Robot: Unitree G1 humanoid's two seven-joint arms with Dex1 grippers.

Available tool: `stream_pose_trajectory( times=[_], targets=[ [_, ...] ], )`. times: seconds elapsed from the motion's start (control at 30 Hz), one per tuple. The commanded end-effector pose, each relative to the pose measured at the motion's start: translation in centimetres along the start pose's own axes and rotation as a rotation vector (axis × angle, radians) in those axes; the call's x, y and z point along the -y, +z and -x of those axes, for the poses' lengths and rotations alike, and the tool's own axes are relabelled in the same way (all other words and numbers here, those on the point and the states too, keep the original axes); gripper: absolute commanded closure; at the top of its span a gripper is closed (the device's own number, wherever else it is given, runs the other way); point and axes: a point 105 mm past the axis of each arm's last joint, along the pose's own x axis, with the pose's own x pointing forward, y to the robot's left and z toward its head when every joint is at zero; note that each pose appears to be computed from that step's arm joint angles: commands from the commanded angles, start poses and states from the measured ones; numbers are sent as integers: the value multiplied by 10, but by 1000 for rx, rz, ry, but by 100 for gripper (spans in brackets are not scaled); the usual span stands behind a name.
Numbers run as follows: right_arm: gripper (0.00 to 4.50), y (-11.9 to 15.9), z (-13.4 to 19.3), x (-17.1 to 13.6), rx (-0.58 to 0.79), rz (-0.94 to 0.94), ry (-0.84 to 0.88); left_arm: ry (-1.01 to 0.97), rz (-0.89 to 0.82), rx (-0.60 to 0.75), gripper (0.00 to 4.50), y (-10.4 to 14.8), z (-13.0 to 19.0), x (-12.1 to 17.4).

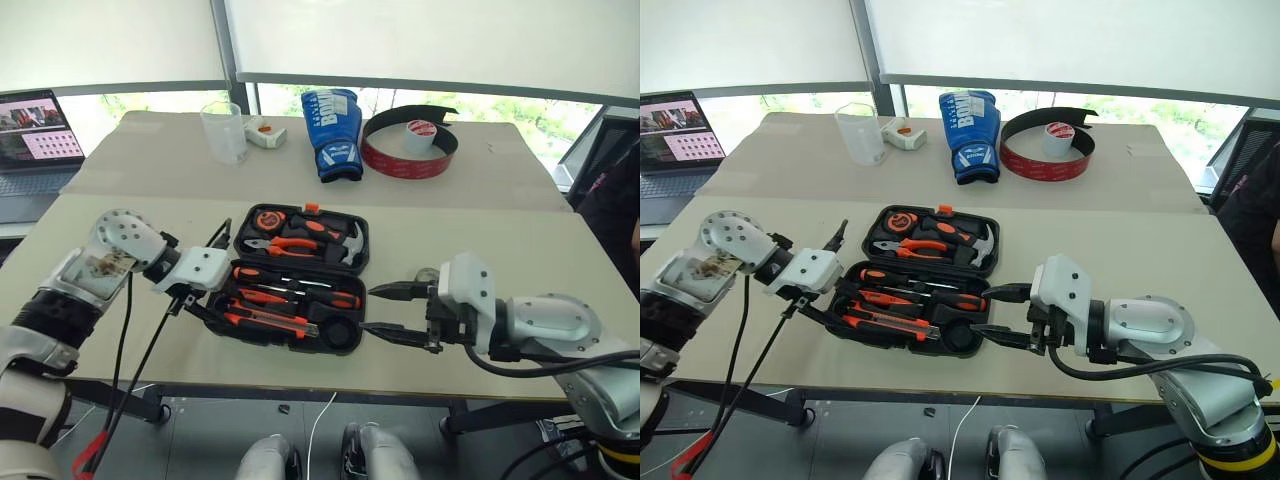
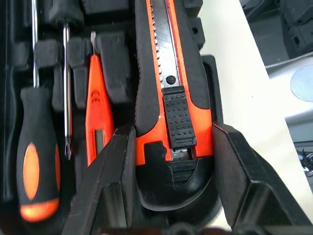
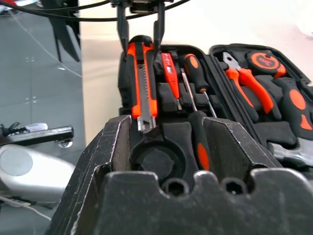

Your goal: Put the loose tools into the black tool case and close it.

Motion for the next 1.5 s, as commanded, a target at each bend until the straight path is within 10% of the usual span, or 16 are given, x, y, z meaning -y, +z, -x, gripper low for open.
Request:
stream_pose_trajectory(
  times=[0.03, 0.47, 0.7, 0.97, 1.4, 1.5],
  targets=[
    [120, 8, 3, -2, 15, 33, -21, 2, -18, -16, 279, -1, 6, -1],
    [120, 9, 0, -1, 24, 42, -13, -15, 47, -27, 279, -10, 12, 9],
    [120, 7, -3, 1, 27, 47, -3, 38, 74, 16, 16, 1, 27, 4],
    [120, 7, -5, 1, 32, 51, -1, 84, 92, 79, 7, 14, 34, -6],
    [120, 7, -1, -1, 20, 60, -6, 15, 64, 101, 425, 17, 2, -6],
    [120, 6, -1, -1, 17, 59, -5, 6, 66, 99, 446, 15, -2, -4]
  ],
)
